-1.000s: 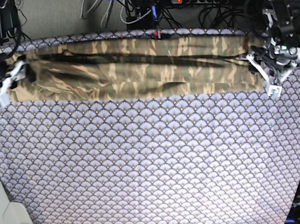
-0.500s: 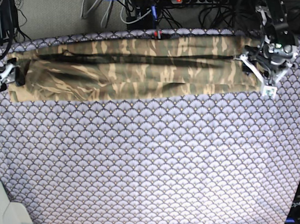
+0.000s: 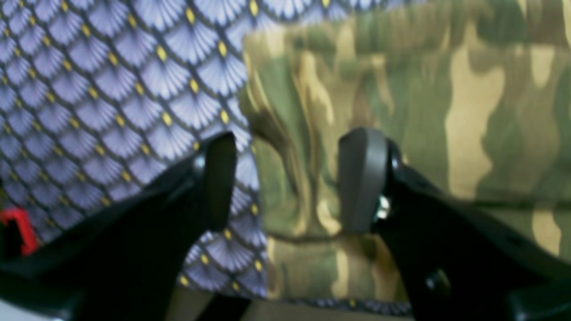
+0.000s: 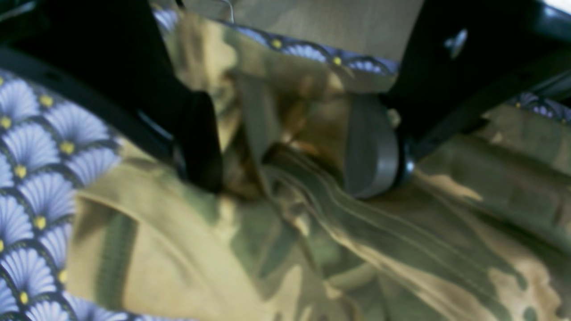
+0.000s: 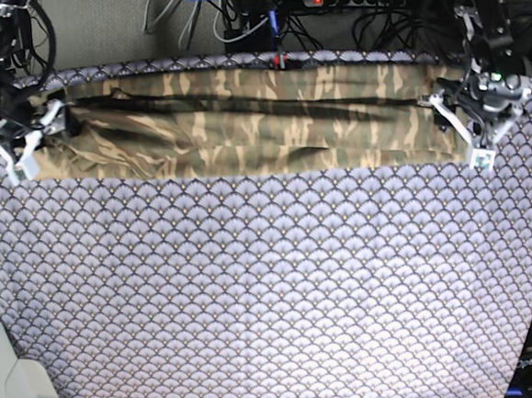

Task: Fold the T-shirt properly
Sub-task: 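Hold both strip ends with the grippers and pull them apart taut, then regrasp the strip end with the left gripper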

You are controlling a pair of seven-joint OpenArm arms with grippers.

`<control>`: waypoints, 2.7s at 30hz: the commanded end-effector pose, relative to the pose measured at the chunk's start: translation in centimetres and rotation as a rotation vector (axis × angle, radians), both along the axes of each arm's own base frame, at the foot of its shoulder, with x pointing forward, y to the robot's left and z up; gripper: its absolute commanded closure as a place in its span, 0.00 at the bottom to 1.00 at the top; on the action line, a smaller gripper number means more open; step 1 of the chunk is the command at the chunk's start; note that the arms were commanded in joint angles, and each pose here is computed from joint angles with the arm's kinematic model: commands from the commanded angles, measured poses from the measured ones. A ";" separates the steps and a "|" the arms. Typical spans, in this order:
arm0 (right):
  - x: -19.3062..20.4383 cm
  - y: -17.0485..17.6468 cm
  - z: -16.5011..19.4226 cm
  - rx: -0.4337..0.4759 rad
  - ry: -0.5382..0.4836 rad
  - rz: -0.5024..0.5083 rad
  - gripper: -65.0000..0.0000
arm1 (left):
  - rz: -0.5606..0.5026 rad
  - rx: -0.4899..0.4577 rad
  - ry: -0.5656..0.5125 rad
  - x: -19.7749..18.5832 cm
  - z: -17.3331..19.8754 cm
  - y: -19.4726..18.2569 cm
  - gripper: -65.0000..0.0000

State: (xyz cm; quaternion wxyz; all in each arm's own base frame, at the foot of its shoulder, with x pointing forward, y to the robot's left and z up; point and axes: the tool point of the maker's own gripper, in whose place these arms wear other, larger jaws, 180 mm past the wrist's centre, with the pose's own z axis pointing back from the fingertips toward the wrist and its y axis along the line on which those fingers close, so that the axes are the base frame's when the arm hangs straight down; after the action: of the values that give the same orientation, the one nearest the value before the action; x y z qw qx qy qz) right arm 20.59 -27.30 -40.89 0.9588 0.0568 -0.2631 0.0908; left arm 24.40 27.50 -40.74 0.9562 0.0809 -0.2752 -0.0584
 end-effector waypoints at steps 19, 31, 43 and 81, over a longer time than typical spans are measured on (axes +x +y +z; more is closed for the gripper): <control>1.1 -0.1 1.0 -0.007 -0.050 0.015 0.32 | 0.124 -0.076 0.009 -1.2 -2.8 1.4 0.45; 1.1 -0.1 1.0 -0.006 -0.050 0.013 0.32 | 0.133 -0.106 0.045 -2.7 -4.2 0.4 0.46; 1.1 -0.2 1.1 -0.008 -0.050 0.009 0.32 | 0.134 -0.105 0.060 -3.4 -4.5 0.4 1.00; 1.1 -0.1 1.0 -0.005 -0.050 0.011 0.32 | 0.053 -0.200 -0.019 -1.6 -2.9 1.1 0.16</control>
State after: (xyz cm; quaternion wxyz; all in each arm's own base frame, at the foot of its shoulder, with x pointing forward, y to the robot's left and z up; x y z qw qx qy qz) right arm 20.85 -26.98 -40.87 0.9570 0.0591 -0.2679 0.0945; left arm 23.40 28.60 -43.21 0.9524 -0.0101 -0.3047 0.0024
